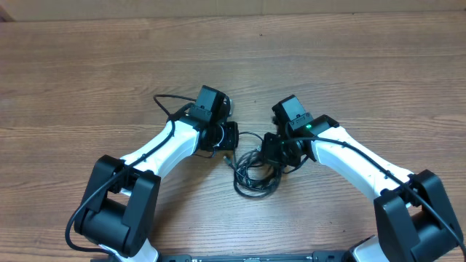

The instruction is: Untangle cables

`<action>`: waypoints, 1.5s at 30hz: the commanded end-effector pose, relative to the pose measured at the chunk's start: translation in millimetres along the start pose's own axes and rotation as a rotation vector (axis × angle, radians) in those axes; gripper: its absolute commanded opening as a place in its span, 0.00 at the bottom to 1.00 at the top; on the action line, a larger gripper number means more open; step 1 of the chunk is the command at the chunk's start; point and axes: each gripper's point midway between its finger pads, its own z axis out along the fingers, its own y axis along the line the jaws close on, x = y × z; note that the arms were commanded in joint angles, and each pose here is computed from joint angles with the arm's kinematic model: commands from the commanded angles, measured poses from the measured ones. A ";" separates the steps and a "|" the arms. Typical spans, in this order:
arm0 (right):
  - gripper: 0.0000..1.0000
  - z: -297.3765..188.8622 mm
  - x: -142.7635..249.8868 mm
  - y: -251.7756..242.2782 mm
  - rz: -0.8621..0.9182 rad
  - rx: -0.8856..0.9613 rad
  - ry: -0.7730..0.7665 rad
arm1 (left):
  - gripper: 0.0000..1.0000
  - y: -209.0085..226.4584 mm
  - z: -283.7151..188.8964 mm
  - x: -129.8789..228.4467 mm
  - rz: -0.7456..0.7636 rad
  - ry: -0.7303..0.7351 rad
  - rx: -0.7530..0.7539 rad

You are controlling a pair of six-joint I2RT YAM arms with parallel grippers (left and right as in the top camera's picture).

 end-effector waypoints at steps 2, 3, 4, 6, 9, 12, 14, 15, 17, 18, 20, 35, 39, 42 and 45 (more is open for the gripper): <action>0.04 -7.7 9.8 37.3 -0.208 -0.204 0.075 | 0.12 21.9 1.4 -8.1 -0.104 -0.061 -0.122; 0.04 -10.4 10.1 42.8 -0.225 -0.239 0.077 | 0.11 23.1 1.3 -8.1 -0.105 -0.062 -0.128; 0.04 -13.4 9.6 47.2 -0.241 -0.269 0.077 | 0.07 25.2 1.0 -8.0 -0.106 -0.064 -0.139; 0.04 -21.1 5.9 53.9 -0.263 -0.326 0.067 | 0.05 31.8 -0.2 -7.4 -0.126 -0.070 -0.175; 0.04 -38.7 -8.5 52.6 -0.249 -0.377 0.019 | 0.04 51.5 -4.6 -5.4 -0.262 -0.101 -0.276; 0.04 -57.4 -28.5 39.0 -0.218 -0.385 -0.054 | 0.04 62.7 -8.2 -3.8 -0.345 -0.125 -0.333; 0.04 -70.5 -42.6 27.1 -0.180 -0.388 -0.104 | 0.04 67.3 -9.7 -1.5 -0.382 -0.129 -0.357; 0.04 -76.0 -49.0 20.6 -0.160 -0.388 -0.126 | 0.05 68.7 -10.4 -0.4 -0.393 -0.129 -0.365; 0.04 -84.2 -59.8 6.4 -0.113 -0.384 -0.157 | 0.04 72.1 -11.6 0.9 -0.421 -0.134 -0.381; 0.04 -86.9 -63.1 0.7 -0.092 -0.381 -0.166 | 0.04 74.0 -12.4 0.9 -0.436 -0.141 -0.391; 0.04 -89.8 -65.8 -9.3 -0.057 -0.372 -0.171 | 0.04 75.5 -13.0 1.5 -0.459 -0.147 -0.398; 0.82 -76.6 -55.8 -51.9 0.043 -0.142 -0.147 | 1.00 75.4 -13.0 3.9 -0.476 -0.141 -0.399; 0.95 -76.3 -54.8 -52.6 0.046 -0.139 -0.143 | 0.99 75.1 -12.9 3.4 -0.475 -0.142 -0.398; 1.00 -76.3 -55.0 -52.9 0.046 -0.137 -0.144 | 1.00 74.4 -12.5 4.6 -0.477 -0.134 -0.393; 1.00 -76.3 -56.7 -55.2 0.045 -0.124 -0.153 | 1.00 74.0 -12.6 4.3 -0.492 -0.121 -0.373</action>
